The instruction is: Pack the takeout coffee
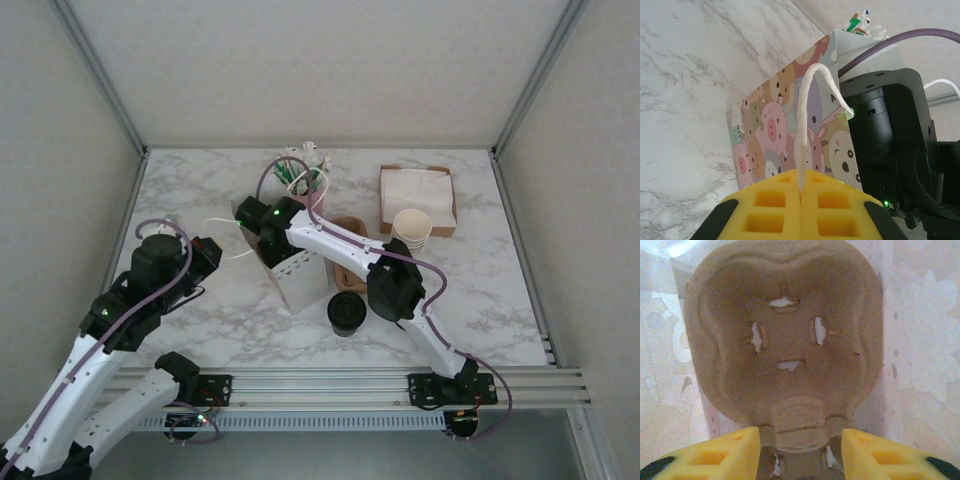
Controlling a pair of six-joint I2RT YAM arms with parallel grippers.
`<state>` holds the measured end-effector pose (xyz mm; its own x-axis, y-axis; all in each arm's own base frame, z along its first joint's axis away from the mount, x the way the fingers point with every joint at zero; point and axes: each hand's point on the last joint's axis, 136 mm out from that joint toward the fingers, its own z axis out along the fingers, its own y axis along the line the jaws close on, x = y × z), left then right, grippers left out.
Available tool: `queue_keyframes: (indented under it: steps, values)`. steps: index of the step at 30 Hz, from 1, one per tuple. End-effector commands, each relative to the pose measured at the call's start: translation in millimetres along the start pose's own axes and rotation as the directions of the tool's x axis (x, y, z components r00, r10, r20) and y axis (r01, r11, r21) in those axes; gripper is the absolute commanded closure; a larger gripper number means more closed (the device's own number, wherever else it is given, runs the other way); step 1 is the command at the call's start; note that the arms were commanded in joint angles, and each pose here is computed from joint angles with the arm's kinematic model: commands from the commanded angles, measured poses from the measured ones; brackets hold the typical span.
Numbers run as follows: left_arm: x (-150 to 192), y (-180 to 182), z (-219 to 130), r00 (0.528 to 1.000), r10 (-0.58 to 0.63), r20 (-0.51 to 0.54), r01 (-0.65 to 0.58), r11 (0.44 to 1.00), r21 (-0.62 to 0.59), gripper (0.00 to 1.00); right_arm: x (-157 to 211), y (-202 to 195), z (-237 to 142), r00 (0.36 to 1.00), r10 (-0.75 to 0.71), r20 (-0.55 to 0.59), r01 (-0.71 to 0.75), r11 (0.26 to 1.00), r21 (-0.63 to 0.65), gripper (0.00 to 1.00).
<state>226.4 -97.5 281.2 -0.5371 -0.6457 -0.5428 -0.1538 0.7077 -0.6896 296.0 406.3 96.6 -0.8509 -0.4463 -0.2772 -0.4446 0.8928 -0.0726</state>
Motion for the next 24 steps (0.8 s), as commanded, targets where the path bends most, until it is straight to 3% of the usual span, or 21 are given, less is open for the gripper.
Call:
queue_keyframes:
  steps: [1,16,24]
  values:
    - [-11,-1,-12,0.999,0.004,0.040,-0.004,1.000,0.003,1.00,-1,-5,-5,1.000,0.027,0.009,-0.027,1.000,0.002,0.56]
    - [-13,0,-20,0.999,0.010,0.054,-0.011,1.000,0.003,1.00,29,-7,49,0.992,0.008,-0.123,0.000,0.998,0.068,0.56]
    - [-15,0,-22,0.998,0.011,0.059,-0.011,1.000,0.000,1.00,23,-5,43,0.995,0.022,-0.100,-0.017,0.999,0.052,0.53]
